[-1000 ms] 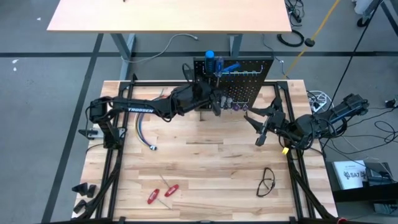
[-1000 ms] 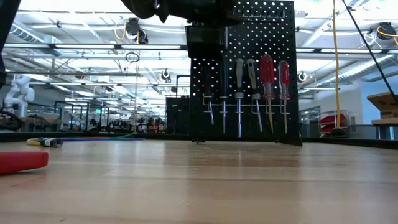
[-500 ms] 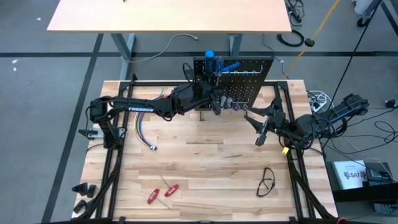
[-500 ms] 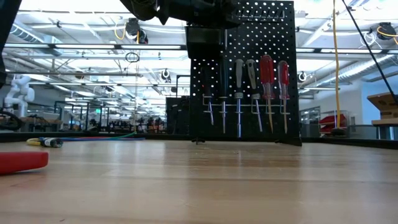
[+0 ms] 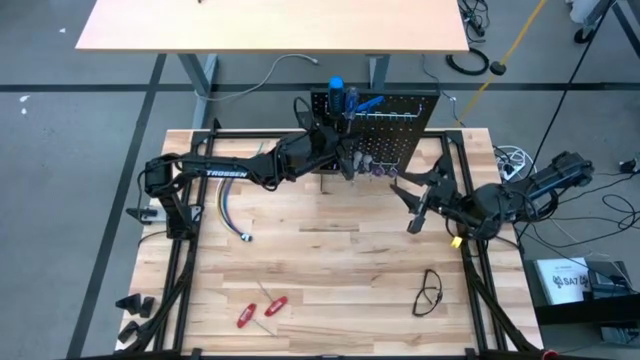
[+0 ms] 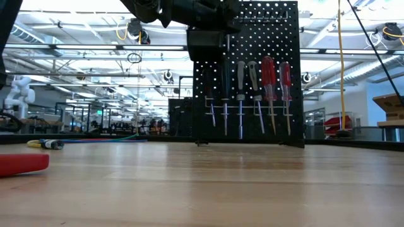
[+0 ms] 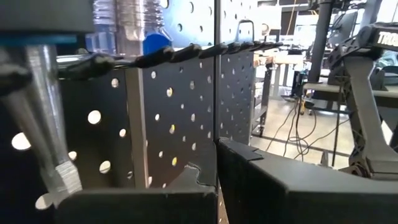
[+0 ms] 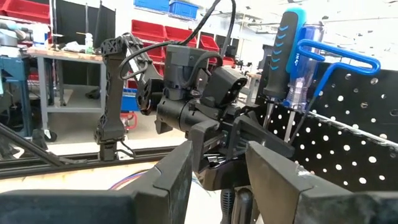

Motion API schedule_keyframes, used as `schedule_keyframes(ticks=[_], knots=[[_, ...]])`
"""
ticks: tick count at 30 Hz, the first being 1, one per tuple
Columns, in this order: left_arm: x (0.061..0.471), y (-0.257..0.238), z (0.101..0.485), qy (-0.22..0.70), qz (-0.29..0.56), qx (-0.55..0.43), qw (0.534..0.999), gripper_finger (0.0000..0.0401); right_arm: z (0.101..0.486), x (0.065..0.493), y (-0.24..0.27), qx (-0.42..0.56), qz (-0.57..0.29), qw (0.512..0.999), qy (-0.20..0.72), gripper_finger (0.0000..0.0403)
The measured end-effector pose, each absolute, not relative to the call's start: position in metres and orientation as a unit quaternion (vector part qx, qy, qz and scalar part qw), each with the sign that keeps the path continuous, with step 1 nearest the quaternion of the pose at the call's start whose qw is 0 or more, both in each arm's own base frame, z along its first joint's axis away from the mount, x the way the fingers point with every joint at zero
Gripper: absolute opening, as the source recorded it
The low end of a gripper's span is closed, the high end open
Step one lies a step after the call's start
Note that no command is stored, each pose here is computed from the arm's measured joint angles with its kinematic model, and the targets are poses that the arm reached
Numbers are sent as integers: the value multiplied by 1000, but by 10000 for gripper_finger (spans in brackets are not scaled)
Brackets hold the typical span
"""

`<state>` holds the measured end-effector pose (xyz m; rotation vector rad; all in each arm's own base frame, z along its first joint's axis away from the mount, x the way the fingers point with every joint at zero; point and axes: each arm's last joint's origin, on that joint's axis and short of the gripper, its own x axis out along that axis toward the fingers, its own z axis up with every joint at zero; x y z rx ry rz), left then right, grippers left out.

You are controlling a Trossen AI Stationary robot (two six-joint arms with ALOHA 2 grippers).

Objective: Hang tools onto peg board
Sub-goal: Hang the blue pick tool on the peg board

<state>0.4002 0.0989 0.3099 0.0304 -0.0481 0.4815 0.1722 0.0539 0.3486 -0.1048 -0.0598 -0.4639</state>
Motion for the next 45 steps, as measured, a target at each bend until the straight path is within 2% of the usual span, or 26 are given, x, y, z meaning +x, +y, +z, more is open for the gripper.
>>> schedule_keyframes(ticks=[8,18,29,45], knots=[[401,103,306,-19,253,15,967,0,348,179,52,-52,-242,968,-35,141],[405,109,299,-14,237,18,971,1,350,181,54,-60,-217,973,-45,141],[405,109,299,-24,240,18,970,54,349,181,54,-61,-217,973,-42,141],[405,109,299,-23,240,17,970,59,349,181,54,-62,-217,973,-41,141]])
